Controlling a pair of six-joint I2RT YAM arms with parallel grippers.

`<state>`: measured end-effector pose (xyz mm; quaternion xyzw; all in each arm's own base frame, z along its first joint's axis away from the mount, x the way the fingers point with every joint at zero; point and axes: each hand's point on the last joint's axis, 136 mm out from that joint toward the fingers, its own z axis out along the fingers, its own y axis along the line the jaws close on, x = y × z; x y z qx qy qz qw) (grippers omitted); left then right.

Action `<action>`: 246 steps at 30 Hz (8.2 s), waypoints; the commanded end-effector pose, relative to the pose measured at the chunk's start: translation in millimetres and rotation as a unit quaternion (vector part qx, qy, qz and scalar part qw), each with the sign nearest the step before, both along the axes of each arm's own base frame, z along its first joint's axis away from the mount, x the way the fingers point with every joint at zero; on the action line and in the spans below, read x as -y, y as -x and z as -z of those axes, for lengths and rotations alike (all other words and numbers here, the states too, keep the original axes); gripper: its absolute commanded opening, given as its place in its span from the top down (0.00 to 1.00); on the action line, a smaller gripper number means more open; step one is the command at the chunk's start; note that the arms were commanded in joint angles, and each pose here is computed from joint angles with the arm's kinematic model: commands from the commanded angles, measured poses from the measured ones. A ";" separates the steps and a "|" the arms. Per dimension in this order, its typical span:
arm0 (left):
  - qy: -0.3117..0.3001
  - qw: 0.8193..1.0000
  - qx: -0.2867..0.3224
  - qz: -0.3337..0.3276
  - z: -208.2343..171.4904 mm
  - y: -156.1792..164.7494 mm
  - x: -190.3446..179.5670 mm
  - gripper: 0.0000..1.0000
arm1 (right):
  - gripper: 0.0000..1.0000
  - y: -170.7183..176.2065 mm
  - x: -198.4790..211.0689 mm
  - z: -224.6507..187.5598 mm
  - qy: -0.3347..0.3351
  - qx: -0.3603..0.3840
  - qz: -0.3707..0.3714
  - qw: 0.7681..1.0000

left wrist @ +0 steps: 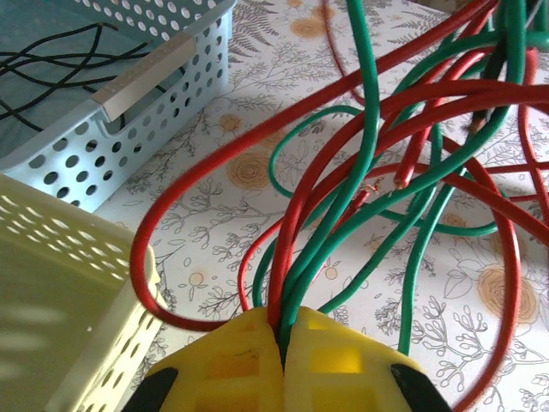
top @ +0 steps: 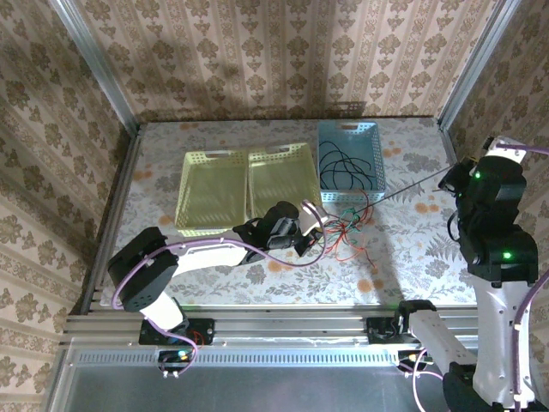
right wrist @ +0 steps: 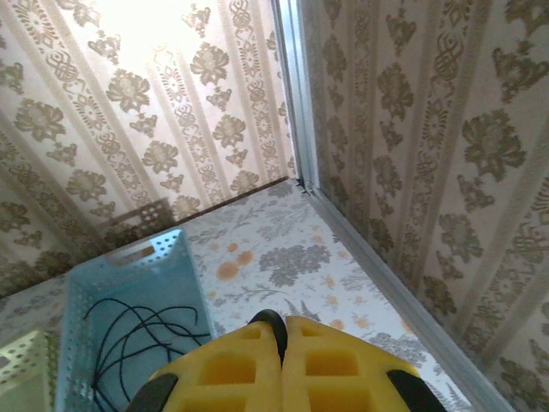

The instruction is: Untangle the cables

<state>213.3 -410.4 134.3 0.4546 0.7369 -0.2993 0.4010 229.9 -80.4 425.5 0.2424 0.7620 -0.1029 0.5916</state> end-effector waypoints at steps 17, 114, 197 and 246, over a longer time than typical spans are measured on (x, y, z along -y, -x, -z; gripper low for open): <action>-0.133 0.989 -0.039 -0.050 75.4 2.1 -46.3 1.00 | 1.00 1.2 -17.4 -66.7 -0.002 0.101 -0.068 0.992; -0.051 0.996 -0.037 -0.064 37.3 -9.7 -41.4 1.00 | 0.63 -12.7 -262.1 307.2 -0.200 -0.344 -0.480 0.782; -0.170 0.967 -0.014 -0.189 78.7 2.8 -118.4 1.00 | 1.00 -22.6 -75.6 4.4 -0.262 0.096 -0.157 0.947; -0.132 0.974 -0.005 -0.182 67.9 7.9 -116.2 1.00 | 1.00 -297.0 -306.8 197.0 -0.176 -0.104 -0.249 0.947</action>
